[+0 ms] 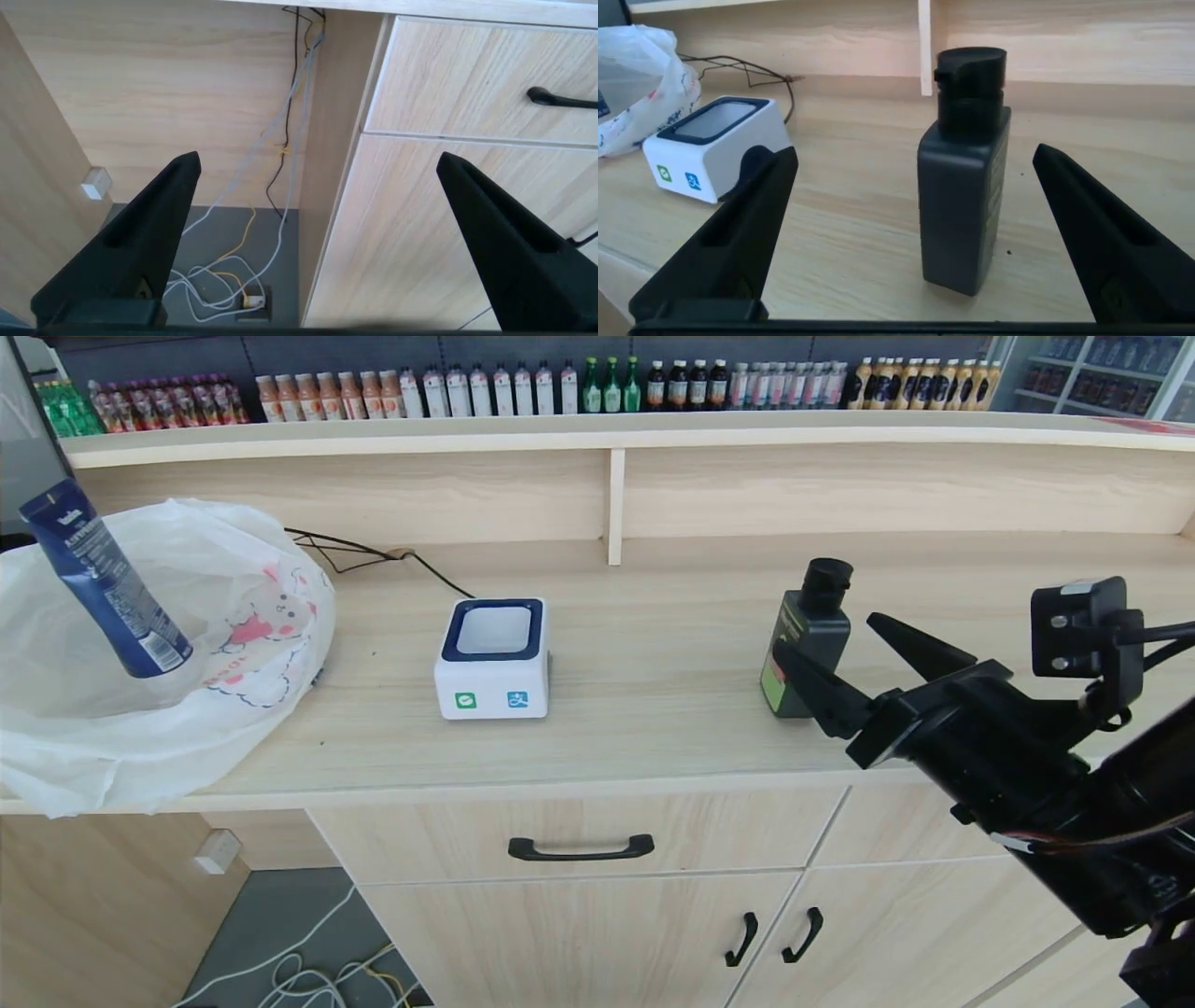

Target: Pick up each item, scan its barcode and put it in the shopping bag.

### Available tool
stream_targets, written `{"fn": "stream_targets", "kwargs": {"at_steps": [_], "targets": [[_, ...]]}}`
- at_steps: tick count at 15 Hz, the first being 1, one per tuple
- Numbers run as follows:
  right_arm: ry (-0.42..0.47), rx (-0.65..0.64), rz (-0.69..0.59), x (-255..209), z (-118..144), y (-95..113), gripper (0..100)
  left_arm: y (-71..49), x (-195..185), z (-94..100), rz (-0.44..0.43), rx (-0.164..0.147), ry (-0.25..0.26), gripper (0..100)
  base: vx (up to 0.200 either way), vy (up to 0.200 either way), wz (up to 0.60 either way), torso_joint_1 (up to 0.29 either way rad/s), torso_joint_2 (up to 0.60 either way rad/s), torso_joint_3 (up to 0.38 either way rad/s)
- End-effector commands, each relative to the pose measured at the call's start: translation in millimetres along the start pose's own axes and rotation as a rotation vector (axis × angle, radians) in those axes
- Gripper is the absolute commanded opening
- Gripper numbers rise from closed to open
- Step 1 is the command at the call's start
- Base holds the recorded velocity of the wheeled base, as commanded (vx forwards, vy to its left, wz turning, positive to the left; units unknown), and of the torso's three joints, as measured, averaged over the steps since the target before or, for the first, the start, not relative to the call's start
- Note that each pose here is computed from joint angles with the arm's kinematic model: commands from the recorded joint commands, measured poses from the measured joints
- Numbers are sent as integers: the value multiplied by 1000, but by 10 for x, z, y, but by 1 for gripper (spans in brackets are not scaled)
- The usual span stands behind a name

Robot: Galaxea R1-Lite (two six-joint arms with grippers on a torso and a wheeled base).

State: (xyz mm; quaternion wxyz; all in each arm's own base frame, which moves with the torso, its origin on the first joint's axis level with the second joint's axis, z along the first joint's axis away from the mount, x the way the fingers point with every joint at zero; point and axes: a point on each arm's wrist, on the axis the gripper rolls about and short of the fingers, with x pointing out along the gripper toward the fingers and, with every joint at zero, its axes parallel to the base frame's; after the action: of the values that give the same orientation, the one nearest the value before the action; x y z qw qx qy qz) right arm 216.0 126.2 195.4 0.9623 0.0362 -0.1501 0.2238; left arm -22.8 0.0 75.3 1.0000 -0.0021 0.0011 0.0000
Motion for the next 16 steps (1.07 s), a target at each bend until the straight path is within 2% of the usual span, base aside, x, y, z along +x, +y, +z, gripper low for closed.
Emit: {"fn": "stream_targets", "kwargs": {"at_steps": [1, 8, 11, 16], "targets": [[24, -5, -19, 29, -73, -22, 100, 0, 0, 0, 0, 0, -1, 100, 0, 0, 0, 0, 0, 0], [37, -9, -86, 180, -162, -45, 100, 0, 0, 0, 2, -2, -1, 100, 0, 0, 0, 0, 0, 0], [46, -10, -163, 232, -208, -58, 100, 0, 0, 0, 2, -2, -1, 100, 0, 0, 0, 0, 0, 0], [42, -1, -177, 406, -297, -58, 100, 0, 0, 0, 2, -3, -1, 100, 0, 0, 0, 0, 0, 0]]}}
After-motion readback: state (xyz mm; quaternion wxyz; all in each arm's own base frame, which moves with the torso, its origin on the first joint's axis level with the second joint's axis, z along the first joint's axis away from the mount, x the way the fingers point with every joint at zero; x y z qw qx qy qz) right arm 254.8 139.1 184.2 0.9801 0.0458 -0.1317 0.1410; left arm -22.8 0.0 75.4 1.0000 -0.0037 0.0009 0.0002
